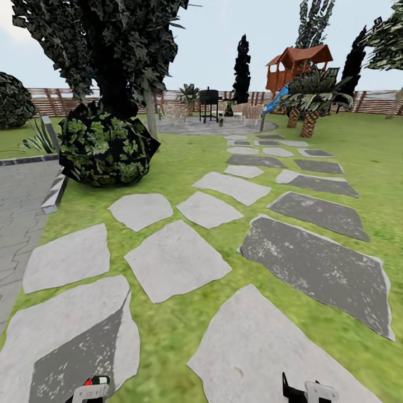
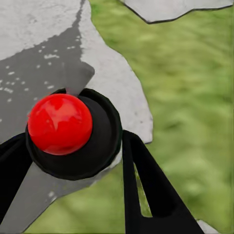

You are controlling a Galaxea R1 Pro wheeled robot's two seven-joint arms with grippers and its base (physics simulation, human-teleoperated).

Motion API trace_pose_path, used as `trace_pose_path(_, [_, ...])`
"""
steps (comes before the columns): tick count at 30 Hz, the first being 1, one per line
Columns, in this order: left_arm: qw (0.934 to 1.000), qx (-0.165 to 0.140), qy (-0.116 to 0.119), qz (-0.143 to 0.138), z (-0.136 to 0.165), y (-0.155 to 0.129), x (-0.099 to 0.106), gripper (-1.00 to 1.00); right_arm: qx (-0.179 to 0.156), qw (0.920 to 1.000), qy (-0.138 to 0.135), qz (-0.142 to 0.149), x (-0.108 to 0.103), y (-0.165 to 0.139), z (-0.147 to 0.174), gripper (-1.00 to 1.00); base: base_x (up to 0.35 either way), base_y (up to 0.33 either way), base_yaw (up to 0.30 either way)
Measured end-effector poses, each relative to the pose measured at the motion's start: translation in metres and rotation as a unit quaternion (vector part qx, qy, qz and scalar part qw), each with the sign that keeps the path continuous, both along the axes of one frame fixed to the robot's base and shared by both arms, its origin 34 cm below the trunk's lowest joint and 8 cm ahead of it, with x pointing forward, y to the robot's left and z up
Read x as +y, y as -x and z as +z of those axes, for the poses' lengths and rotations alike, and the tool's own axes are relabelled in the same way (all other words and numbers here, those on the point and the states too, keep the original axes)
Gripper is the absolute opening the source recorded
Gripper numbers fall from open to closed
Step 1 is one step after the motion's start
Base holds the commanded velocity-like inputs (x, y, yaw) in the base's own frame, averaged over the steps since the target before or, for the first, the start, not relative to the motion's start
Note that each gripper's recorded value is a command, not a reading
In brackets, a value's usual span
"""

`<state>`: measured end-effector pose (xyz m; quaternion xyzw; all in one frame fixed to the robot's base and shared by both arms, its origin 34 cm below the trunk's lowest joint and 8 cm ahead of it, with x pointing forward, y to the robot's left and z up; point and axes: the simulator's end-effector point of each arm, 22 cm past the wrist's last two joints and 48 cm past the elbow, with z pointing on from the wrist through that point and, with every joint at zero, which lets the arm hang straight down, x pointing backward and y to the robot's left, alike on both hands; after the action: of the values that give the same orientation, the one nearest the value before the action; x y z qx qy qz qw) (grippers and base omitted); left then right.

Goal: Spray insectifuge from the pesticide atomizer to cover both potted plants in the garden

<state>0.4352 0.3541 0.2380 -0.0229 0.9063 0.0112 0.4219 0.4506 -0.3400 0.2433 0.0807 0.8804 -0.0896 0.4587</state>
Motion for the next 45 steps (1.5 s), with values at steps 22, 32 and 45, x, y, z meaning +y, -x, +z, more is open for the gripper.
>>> trace_pose_path(22, [0.999, 0.003, -0.028, 0.034, 0.0, 0.002, 0.02, -1.0, 0.001, 1.0, 0.002, 0.002, -0.002, 0.0, 0.0, 1.0, 0.339, -0.127, -0.001])
trace_pose_path(32, [0.9988, 0.002, -0.031, 0.037, 0.0, 0.002, 0.021, -1.0, 0.001, 1.0, 0.001, 0.001, -0.001, 0.001, 0.0, 1.0, 0.339, -0.128, 0.0])
trace_pose_path(45, [0.9988, 0.002, -0.031, 0.037, 0.001, 0.002, 0.022, -1.0, 0.013, 0.9999, -0.002, 0.0, 0.002, 0.009, -0.006, 1.0, 0.339, -0.128, 0.0])
